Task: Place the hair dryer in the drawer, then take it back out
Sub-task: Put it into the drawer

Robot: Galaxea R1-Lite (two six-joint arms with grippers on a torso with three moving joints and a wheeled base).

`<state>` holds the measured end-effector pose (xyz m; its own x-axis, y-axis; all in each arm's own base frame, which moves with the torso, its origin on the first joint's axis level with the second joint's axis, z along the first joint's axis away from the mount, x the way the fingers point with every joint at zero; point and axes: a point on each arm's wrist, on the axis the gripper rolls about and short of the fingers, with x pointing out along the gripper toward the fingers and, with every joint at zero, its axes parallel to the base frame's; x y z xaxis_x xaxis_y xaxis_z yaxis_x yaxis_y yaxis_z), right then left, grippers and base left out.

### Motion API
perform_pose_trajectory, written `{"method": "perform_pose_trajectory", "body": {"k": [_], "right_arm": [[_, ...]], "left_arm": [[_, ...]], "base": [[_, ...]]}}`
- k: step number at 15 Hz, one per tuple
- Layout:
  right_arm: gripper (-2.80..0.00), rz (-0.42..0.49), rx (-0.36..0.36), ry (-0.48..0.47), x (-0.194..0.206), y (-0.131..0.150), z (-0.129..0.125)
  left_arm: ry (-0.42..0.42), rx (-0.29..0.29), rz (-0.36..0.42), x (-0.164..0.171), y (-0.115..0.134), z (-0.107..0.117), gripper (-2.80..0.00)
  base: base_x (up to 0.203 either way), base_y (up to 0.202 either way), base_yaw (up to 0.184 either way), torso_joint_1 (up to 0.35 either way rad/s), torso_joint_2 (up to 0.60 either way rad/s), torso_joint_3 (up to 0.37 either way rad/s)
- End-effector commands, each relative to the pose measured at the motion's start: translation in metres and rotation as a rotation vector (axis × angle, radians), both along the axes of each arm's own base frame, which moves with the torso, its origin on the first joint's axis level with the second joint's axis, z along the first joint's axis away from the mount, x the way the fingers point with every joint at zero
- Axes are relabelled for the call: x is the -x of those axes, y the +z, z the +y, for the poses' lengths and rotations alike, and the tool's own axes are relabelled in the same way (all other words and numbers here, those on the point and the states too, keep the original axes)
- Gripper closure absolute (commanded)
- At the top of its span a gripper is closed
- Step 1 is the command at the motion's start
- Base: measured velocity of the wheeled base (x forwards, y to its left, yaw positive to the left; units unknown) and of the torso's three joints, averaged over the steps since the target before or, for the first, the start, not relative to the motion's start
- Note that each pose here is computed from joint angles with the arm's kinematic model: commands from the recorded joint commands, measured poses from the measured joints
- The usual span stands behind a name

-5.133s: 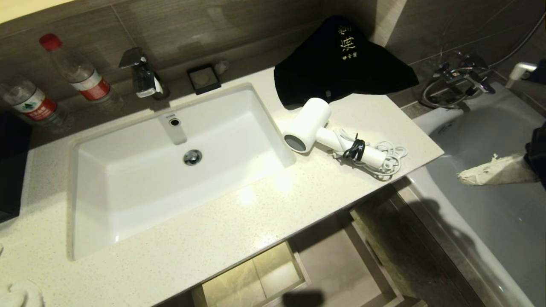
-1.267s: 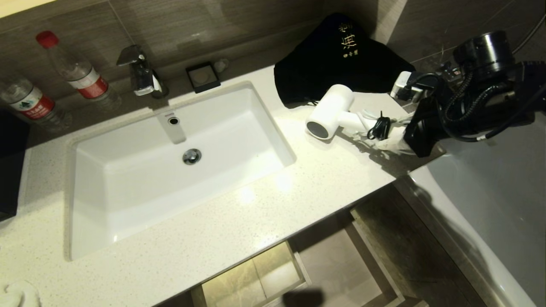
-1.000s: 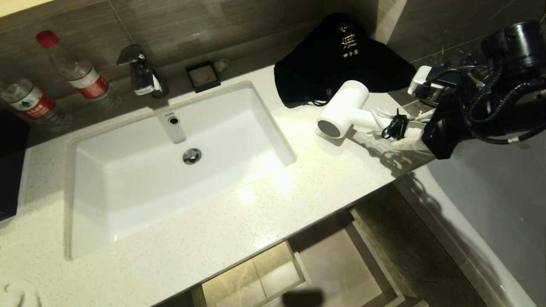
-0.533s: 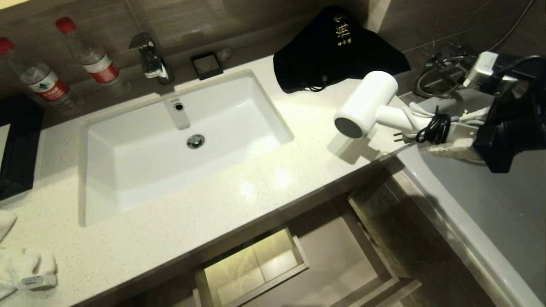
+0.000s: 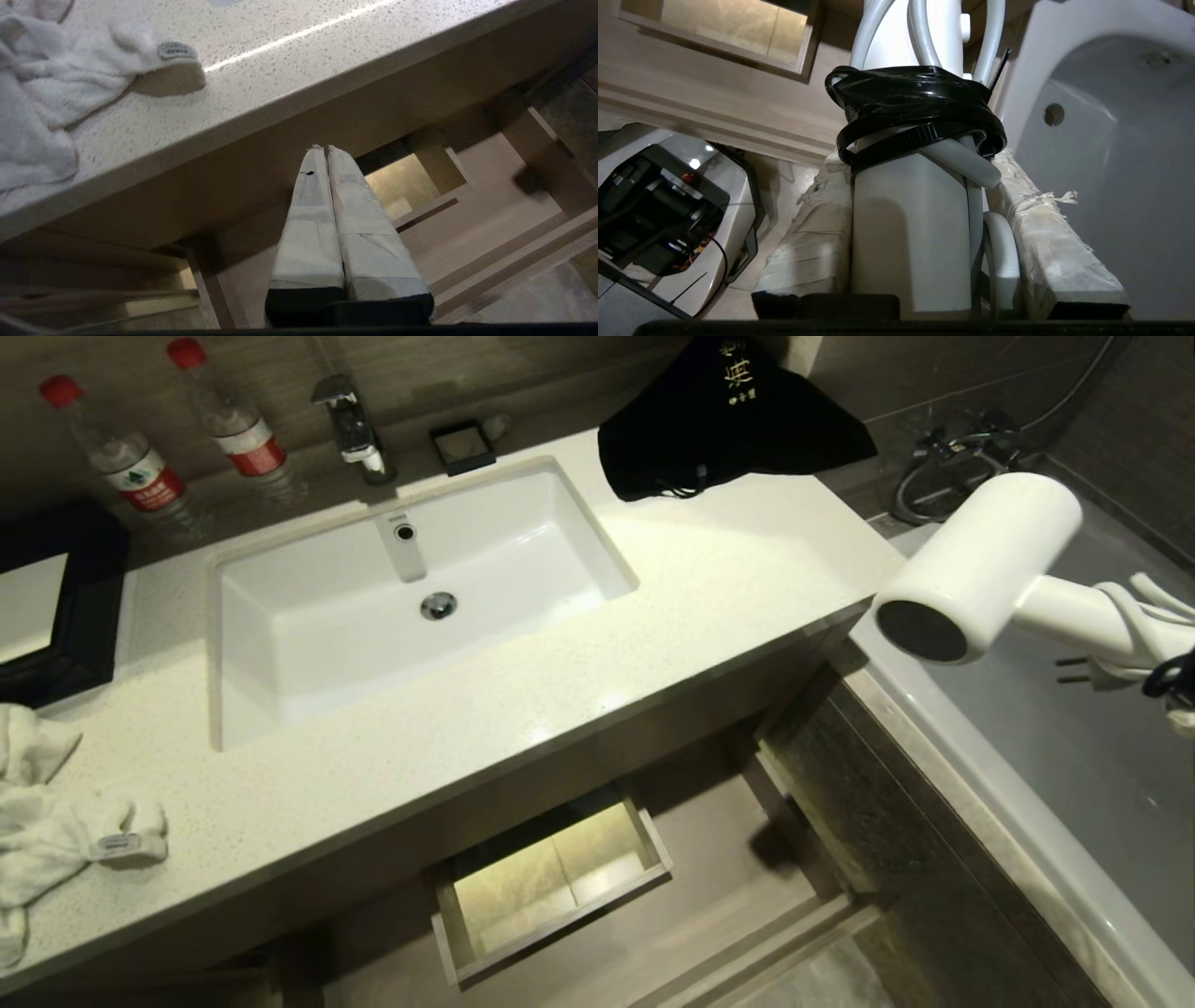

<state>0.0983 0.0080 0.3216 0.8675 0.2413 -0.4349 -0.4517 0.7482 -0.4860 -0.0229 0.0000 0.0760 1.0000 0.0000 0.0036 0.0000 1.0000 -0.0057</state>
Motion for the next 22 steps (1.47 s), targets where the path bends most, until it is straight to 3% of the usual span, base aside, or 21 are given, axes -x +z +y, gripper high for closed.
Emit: {"method": "perform_pose_trajectory", "body": {"k": [1, 14, 22], "right_arm": [[0.0, -0.052, 0.003, -0.017, 0.023, 0.001, -0.002], [0.0, -0.055, 0.001, -0.049, 0.034, -0.003, -0.005], [0.0, -0.04, -0.003, -0.048, 0.033, -0.006, -0.004]], "left_arm": [[0.002, 0.0, 0.001, 0.0, 0.0, 0.0, 0.0], [0.001, 0.0, 0.001, 0.0, 0.0, 0.0, 0.0], [0.002, 0.0, 0.001, 0.0, 0.0, 0.0, 0.0]], "base": [[0.0, 0.0, 0.0, -0.315, 0.18, -0.137], [0.0, 0.0, 0.0, -0.281, 0.08, -0.204], [0.0, 0.0, 0.0, -0.049, 0.0, -0.052]]}}
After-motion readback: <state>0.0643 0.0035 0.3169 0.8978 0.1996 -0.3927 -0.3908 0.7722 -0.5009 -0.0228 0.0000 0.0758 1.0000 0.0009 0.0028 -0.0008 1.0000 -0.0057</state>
